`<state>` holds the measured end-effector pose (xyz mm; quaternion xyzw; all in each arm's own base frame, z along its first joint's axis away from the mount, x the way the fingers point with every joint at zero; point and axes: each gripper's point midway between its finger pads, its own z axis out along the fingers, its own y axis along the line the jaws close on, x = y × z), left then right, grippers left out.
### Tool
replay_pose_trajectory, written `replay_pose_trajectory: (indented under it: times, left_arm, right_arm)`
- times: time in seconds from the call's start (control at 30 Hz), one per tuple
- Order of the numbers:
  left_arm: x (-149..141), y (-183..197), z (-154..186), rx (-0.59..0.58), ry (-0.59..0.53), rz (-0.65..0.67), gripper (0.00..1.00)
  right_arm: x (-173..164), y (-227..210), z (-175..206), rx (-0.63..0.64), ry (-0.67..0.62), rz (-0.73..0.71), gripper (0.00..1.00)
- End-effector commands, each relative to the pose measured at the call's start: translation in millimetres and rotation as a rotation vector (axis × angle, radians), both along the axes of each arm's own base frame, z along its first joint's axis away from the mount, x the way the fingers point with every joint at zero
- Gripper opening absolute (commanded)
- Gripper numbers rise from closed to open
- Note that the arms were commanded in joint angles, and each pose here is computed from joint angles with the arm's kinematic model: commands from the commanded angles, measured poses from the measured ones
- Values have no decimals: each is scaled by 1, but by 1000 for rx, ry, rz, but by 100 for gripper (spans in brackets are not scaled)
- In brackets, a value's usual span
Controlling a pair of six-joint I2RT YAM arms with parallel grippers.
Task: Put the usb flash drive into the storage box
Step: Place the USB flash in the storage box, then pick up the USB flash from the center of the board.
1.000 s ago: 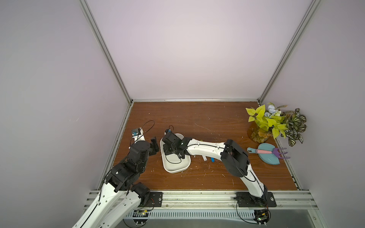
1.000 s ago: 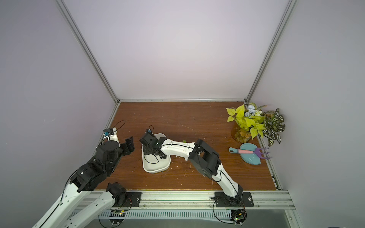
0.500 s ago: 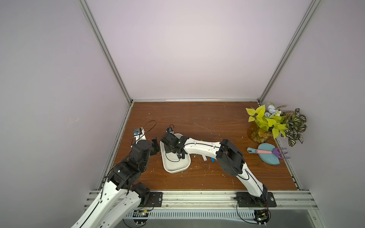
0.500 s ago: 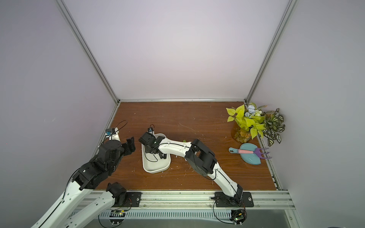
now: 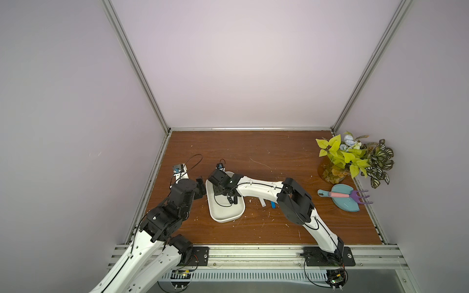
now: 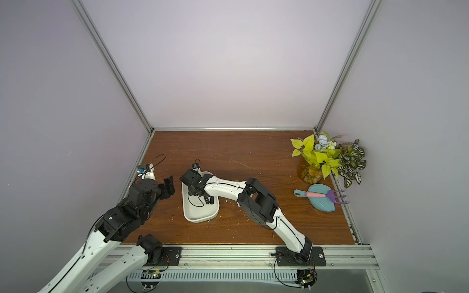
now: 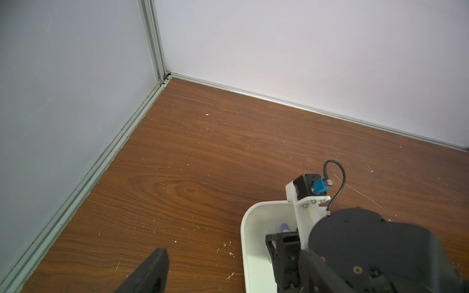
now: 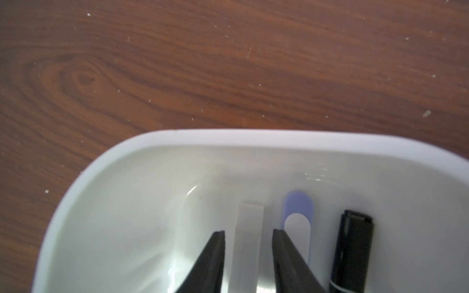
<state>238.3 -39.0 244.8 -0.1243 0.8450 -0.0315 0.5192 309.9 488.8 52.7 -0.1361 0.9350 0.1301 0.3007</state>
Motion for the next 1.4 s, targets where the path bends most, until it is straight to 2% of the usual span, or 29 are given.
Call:
replay_pose_trajectory:
  times: [0.0, 0.1, 0.3, 0.43, 0.53, 0.67, 0.83, 0.93, 1.0, 1.13, 1.23, 1.3, 1.37]
  left_arm:
    - [0, 4, -5, 18, 17, 18, 80]
    - [0, 5, -5, 21, 20, 20, 80]
    - [-1, 5, -4, 15, 14, 21, 80]
    - [-1, 5, -4, 12, 13, 21, 80]
    - [-1, 4, -5, 12, 16, 16, 80]
    - [-1, 1, -7, 8, 25, 1, 80]
    - [3, -36, -18, -36, 81, -163, 77]
    - [4, -69, -27, -155, 174, -251, 74]
    - [4, -92, -28, -209, 221, -283, 71]
    - [-3, -152, -29, -175, 262, -335, 71]
    - [-10, -193, -55, -175, 366, -344, 72]
    - [-16, -218, -73, -166, 421, -345, 71]
    - [-20, -240, -88, -133, 459, -348, 72]
  right_arm:
    - [6, 3, 13, 19, -16, -4, 41]
    - [3, 4, 29, 40, -31, 6, 41]
    - [-5, 0, 103, 114, -112, 56, 41]
    - [-7, -30, 154, 134, -191, 46, 41]
    - [-9, -69, 171, 124, -227, 15, 42]
    - [-13, -137, 166, 96, -228, -44, 54]
    - [-4, -274, 141, 103, -213, -243, 57]
    - [-3, -347, 130, 91, -262, -376, 59]
    - [-3, -380, 119, 87, -271, -442, 59]
    - [4, -419, 83, 113, -222, -525, 59]
    - [7, -433, 62, 140, -168, -583, 58]
    - [9, -430, 61, 187, -181, -577, 55]
    - [9, -439, 59, 181, -210, -623, 54]
